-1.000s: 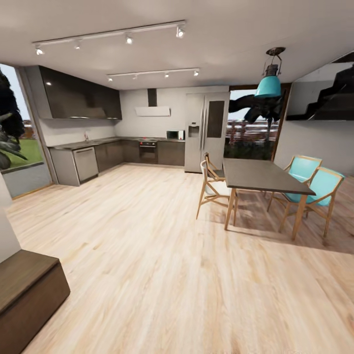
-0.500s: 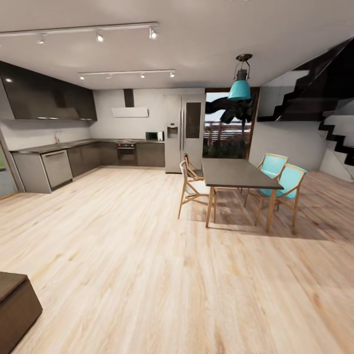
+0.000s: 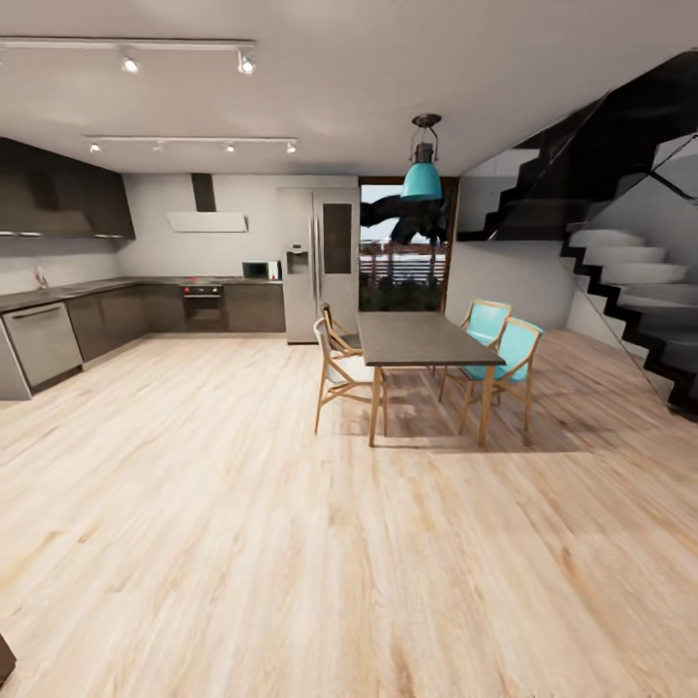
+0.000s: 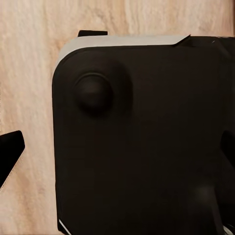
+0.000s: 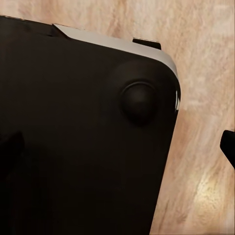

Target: Turn on the radio receiver that's on the table in the living room.

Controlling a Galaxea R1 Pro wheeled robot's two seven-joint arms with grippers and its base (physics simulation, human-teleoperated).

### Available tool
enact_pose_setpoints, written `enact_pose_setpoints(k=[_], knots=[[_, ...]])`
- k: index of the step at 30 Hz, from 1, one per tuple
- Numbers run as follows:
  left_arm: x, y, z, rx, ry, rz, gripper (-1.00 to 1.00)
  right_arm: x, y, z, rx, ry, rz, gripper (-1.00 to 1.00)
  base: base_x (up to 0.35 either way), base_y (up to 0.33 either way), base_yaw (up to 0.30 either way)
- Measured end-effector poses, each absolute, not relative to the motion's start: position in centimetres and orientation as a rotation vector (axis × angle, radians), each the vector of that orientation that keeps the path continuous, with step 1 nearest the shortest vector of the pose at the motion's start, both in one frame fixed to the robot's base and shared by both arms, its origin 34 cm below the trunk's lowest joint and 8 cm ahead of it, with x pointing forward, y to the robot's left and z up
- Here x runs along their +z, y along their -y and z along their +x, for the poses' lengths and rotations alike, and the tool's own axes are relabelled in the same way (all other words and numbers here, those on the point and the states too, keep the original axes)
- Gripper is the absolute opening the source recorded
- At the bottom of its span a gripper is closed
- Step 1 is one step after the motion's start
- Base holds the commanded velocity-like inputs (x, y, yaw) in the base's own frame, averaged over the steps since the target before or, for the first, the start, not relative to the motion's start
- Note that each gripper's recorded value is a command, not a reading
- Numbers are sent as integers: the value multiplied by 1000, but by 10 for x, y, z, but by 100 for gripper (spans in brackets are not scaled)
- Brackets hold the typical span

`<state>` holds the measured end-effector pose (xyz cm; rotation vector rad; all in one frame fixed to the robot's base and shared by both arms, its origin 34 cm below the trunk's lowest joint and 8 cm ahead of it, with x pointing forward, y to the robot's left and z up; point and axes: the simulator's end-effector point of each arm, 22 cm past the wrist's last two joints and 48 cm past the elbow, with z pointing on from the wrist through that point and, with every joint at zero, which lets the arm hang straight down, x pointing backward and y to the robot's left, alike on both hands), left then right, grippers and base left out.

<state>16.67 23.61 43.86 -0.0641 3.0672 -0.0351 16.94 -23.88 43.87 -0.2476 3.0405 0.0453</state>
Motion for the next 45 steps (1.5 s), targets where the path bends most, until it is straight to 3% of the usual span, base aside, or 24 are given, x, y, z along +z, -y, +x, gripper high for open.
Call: enact_pose_setpoints(k=[45], knots=[[439, -237, 167, -33, -3067, -64, 100, 439, 239, 169, 44, -3041, -248, 100, 0, 0, -292]])
